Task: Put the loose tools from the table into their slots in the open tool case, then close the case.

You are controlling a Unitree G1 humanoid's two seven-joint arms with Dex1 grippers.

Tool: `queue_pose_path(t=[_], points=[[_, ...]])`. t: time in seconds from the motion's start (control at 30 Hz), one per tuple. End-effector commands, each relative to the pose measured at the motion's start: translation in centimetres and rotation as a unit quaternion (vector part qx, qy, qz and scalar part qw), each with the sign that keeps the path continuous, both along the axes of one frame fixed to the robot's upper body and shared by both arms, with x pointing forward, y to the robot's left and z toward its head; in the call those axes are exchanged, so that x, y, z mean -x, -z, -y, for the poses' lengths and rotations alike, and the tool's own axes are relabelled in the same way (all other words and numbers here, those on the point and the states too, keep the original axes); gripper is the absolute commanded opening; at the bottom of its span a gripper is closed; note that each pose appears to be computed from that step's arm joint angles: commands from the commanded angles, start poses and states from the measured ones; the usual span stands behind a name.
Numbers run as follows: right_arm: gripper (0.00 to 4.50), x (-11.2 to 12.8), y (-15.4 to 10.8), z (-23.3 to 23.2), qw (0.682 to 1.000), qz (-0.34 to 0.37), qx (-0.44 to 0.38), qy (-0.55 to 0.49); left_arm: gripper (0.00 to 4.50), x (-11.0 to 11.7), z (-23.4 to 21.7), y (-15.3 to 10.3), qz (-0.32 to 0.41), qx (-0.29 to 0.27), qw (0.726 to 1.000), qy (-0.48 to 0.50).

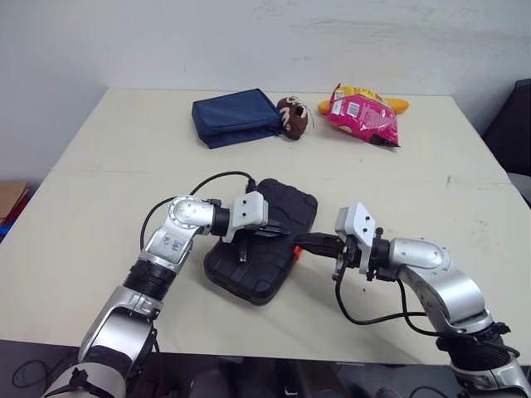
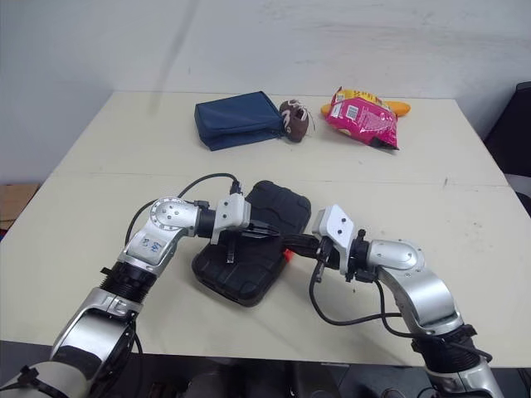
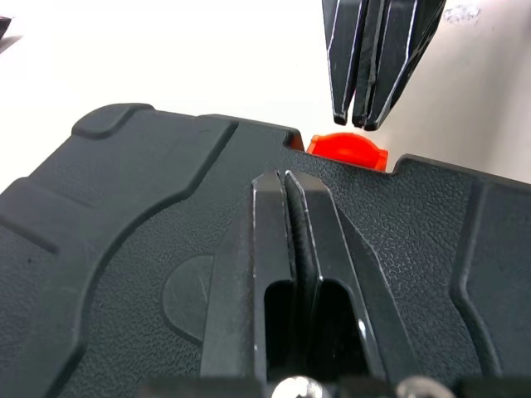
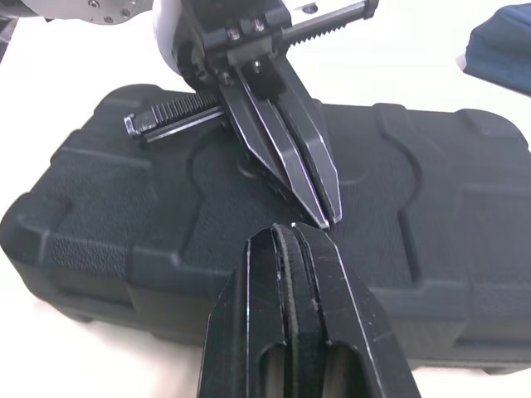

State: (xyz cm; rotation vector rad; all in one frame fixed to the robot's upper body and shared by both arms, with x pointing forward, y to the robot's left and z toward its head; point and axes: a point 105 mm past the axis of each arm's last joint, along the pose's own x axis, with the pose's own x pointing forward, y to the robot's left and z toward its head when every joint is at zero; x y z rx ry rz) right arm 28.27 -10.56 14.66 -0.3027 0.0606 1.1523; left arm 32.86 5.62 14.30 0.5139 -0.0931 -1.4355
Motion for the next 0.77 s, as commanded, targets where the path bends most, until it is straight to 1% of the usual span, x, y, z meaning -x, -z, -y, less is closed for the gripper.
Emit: queue_pose_path(t=[0.03, 0.07, 0.1, 0.13, 0.17, 0.2, 0.23, 0.27, 0.33, 0.37, 0.4, 0.47, 0.53, 0.6, 0.7, 0.77], points=[[0.32, 0.3, -3.1, 3.6, 0.999, 0.032, -0.004, 0.035, 0.26, 0.0, -3.8, -2.2, -0.018, 0.078, 0.996, -0.043], [0.68, 0.7, -3.3, 4.7, 0.999, 0.032, 0.01, 0.037, 0.54, 0.2, -5.0, -3.0, -0.022, 0.089, 0.994, -0.055], [0.93, 1.0, -3.5, 5.8, 0.998, 0.039, 0.03, 0.041, 0.78, 0.4, -6.2, -3.5, -0.018, 0.091, 0.993, -0.072], [1.33, 1.2, -3.8, 7.0, 0.996, 0.051, 0.048, 0.051, 1.18, 0.4, -7.6, -4.0, -0.016, 0.09, 0.992, -0.092], [1.97, 1.2, -4.1, 8.0, 0.994, 0.062, 0.061, 0.06, 1.72, 0.4, -8.9, -4.2, -0.015, 0.088, 0.989, -0.119], [2.43, 1.3, -4.3, 8.7, 0.993, 0.069, 0.068, 0.066, 2.18, 0.4, -9.8, -4.3, -0.015, 0.086, 0.987, -0.136], [2.78, 1.3, -4.6, 9.9, 0.99, 0.079, 0.08, 0.079, 2.5, 0.4, -11.6, -4.3, -0.019, 0.077, 0.983, -0.168], [3.36, 1.3, -4.8, 11.2, 0.987, 0.091, 0.099, 0.089, 3.03, 0.4, -13.8, -4.0, -0.026, 0.061, 0.976, -0.207], [4.37, 1.7, -5.2, 13.9, 0.977, 0.118, 0.151, 0.088, 3.95, 0.8, -18.9, -2.9, -0.031, 0.006, 0.955, -0.296], [4.5, 1.8, -5.3, 14.7, 0.974, 0.128, 0.168, 0.084, 4.42, 1.1, -20.3, -2.7, -0.033, -0.009, 0.947, -0.319], [4.5, 1.9, -5.5, 15.4, 0.971, 0.137, 0.179, 0.083, 4.47, 1.3, -21.5, -2.5, -0.031, -0.019, 0.94, -0.338], [4.5, 1.0, -6.6, 17.9, 0.962, 0.146, 0.187, 0.133, 4.47, 2.3, -24.5, -1.7, -0.028, -0.046, 0.925, -0.377], [4.5, 0.5, -7.2, 19.5, 0.954, 0.157, 0.2, 0.157, 4.47, 3.1, -26.3, -1.2, -0.03, -0.054, 0.915, -0.4], [4.5, 0.1, -7.5, 19.5, 0.953, 0.169, 0.191, 0.161, 4.47, 3.4, -26.7, -1.1, -0.016, -0.054, 0.911, -0.409], [4.5, -0.3, -7.4, 19.2, 0.955, 0.172, 0.183, 0.158, 4.47, 3.5, -26.1, -1.6, -0.001, -0.036, 0.915, -0.401], [4.5, -0.7, -7.4, 19.1, 0.955, 0.174, 0.174, 0.163, 4.47, 3.5, -25.9, -1.7, 0.001, -0.037, 0.915, -0.402]])
